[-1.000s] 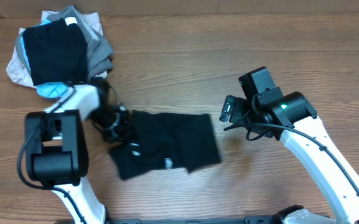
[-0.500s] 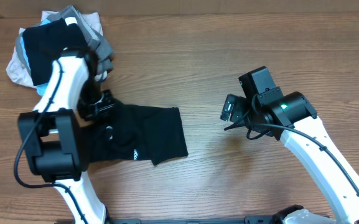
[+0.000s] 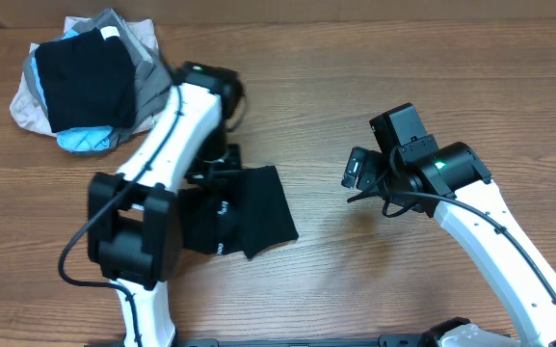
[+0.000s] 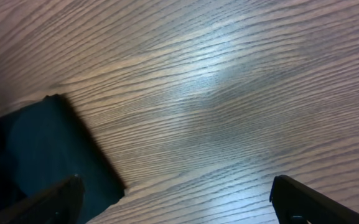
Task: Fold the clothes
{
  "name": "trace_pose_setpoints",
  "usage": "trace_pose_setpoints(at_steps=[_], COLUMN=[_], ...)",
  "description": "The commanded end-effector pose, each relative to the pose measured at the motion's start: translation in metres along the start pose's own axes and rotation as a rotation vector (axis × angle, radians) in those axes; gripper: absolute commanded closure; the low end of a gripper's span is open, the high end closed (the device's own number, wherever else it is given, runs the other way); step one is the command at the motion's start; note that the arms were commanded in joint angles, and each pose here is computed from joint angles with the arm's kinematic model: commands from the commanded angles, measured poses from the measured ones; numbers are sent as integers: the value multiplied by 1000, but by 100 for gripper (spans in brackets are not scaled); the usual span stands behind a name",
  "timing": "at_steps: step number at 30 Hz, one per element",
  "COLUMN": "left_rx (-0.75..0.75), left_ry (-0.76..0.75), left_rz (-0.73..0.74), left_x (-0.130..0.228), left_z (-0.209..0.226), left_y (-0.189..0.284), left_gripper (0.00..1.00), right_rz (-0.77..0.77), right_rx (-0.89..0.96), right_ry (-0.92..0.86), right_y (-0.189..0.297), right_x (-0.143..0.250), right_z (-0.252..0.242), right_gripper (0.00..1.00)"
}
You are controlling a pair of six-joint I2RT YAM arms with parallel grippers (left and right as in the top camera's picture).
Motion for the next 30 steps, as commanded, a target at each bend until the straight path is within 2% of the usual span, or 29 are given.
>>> trace_pose_setpoints(at_steps=[1, 10, 19, 20, 23, 25, 30], left_rx=[-10, 18, 150, 151, 145, 150, 250], left_ry=[-17, -49, -74, -76, -83, -90, -160], left_rz=[-13, -46, -81, -79, -69, -70, -91], left_x=[2, 5, -1, -1, 1, 1, 1], left_z=[-22, -52, -69, -70, -72, -76, -93], left_y=[3, 1, -1, -2, -5, -6, -4], left_gripper=[96, 93, 88, 81, 31, 26, 24], right_rz=[-14, -11, -9, -9, -9, -9, -9], right_rx=[4, 6, 5, 5, 5, 5, 4], right_ry=[4, 4, 4, 4, 4, 4, 4], right_y=[1, 1, 1, 1, 1, 1, 1], right_x=[-3, -2, -2, -2, -2, -2, -2], right_z=[1, 1, 1, 1, 1, 1, 1], right_gripper=[0, 0, 0, 0, 0, 0, 0])
Point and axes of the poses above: each gripper's point midway between its finger pads, its own y axis back along the fingers, its own z axis along the line the jaws close on, x = y × z, the point moved 10 cm from there along y, back along the fingers, and after that the axes turned 14 degrees about -y, right-handed, at the moved point
